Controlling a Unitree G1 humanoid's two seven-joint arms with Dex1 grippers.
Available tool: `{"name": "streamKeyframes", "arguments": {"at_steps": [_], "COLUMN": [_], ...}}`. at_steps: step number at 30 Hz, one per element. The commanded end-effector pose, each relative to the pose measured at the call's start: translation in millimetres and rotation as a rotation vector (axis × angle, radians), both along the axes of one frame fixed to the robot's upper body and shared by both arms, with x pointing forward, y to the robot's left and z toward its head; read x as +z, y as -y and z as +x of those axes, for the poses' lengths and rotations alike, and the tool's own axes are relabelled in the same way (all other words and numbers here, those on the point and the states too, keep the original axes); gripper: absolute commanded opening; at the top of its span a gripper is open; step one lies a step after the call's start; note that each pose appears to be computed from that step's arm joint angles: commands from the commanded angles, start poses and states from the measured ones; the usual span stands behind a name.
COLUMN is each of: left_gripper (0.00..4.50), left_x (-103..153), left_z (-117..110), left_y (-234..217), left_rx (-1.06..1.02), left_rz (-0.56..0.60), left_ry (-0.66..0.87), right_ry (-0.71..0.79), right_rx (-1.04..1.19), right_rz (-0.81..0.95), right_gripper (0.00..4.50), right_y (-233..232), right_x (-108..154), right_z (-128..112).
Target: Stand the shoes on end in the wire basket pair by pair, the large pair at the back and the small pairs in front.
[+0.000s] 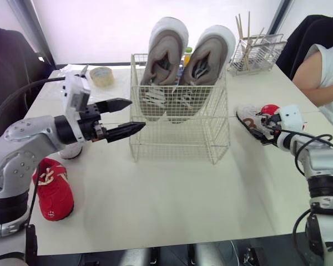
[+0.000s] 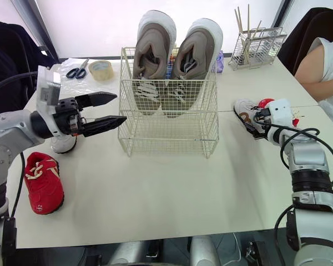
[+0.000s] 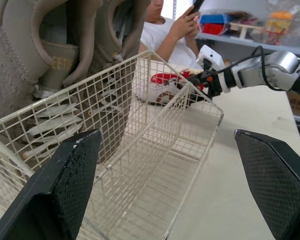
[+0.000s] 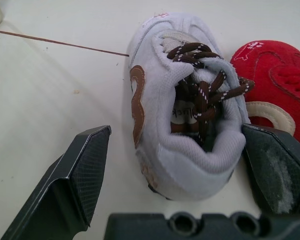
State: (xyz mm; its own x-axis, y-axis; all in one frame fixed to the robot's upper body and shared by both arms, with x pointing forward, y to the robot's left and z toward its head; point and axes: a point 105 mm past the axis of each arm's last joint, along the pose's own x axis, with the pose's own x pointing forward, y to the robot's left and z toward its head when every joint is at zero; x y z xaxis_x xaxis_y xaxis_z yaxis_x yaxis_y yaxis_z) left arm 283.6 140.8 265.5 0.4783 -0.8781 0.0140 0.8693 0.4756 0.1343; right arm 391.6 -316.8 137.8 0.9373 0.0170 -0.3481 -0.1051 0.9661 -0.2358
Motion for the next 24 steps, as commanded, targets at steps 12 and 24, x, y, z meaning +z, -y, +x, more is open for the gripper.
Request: {"name": "streamKeyframes", "arguments": {"at_steps": [12,24], "left_gripper": [4.5,4.5], "left_x": [12,48], "left_z": [6,27], "left_y": [4,1], "left_rx": [0.01,-0.027], "left_rz": [0.015,-0.134], "left_ry": [0.085,0.082], "right_ry": [0.081,0.649], "right_rx": [0.036,0.215], "right_rz": [-0.079,-0.391], "right_gripper": [0.01,0.01], "right_y": [-6,-39], "right_x": [36,242], "right_z": [4,-48]}}
